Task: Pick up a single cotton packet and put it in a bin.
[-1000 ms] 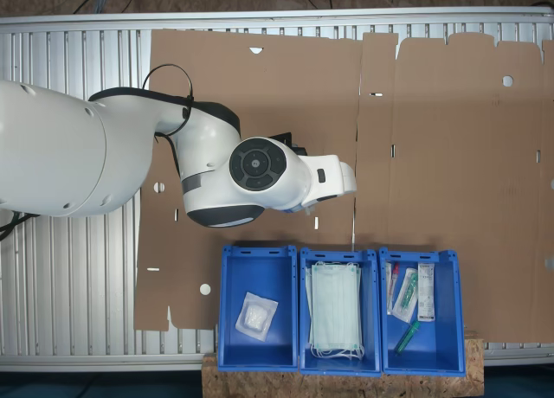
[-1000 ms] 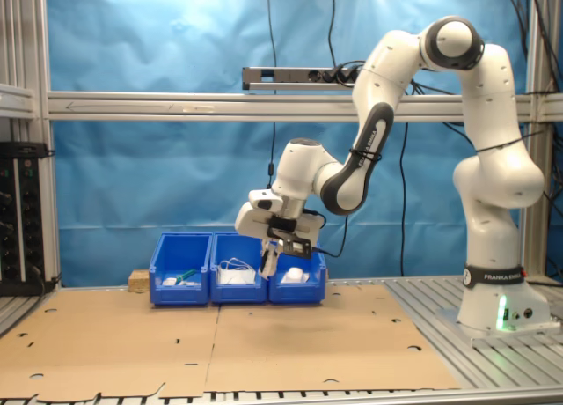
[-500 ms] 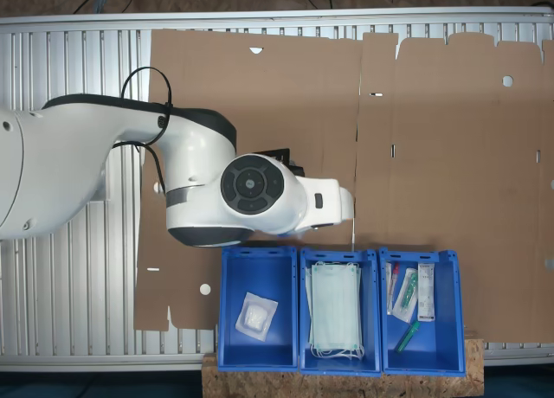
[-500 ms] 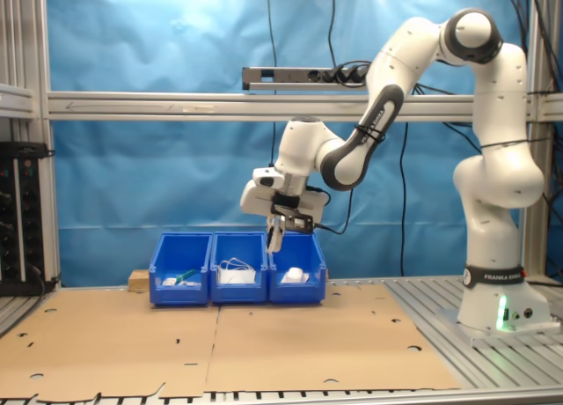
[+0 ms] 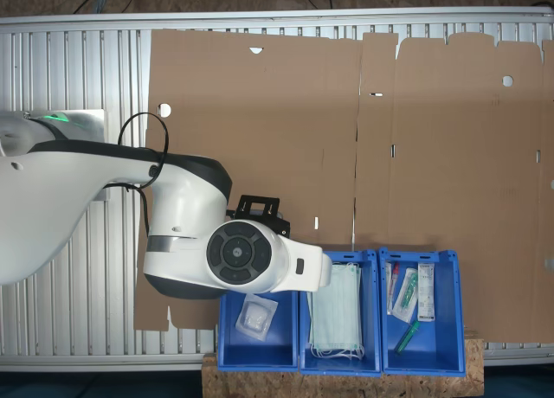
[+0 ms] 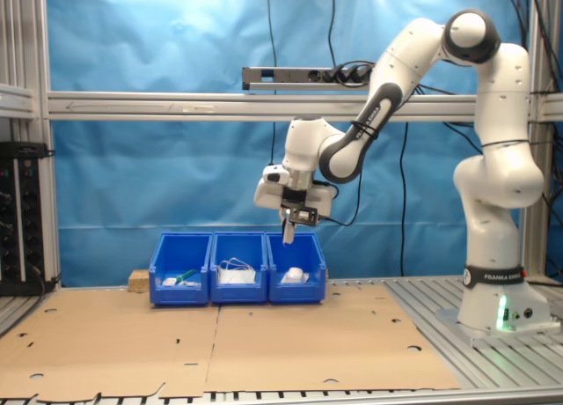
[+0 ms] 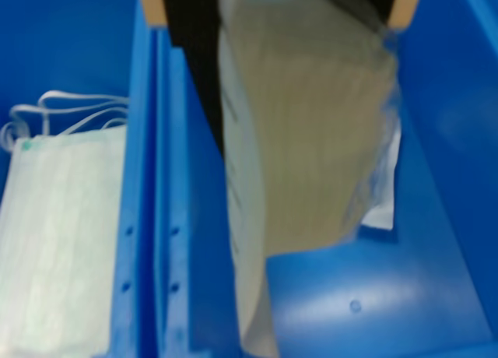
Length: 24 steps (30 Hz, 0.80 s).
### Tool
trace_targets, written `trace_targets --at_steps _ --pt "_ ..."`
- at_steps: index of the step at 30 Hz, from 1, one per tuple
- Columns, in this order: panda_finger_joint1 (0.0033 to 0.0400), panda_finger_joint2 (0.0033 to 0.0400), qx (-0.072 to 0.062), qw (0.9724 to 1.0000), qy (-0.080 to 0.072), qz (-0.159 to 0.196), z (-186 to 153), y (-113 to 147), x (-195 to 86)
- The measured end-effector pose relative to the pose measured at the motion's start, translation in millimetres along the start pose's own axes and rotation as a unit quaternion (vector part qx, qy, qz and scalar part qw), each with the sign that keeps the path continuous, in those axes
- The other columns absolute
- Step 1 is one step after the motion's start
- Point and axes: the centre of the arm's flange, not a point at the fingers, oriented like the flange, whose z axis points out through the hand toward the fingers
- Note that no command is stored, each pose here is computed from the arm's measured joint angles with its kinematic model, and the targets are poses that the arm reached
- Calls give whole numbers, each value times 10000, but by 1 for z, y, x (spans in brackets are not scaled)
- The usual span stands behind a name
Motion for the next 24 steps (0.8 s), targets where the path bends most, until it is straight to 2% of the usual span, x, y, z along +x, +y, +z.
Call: trace_targets --at_steps 5,13,24 --pt "56 56 26 9996 -130 234 4 14 -20" --pt "56 56 -4 9988 -302 384 10 32 -31" --pt "56 56 0 9982 -410 440 15 39 -37"
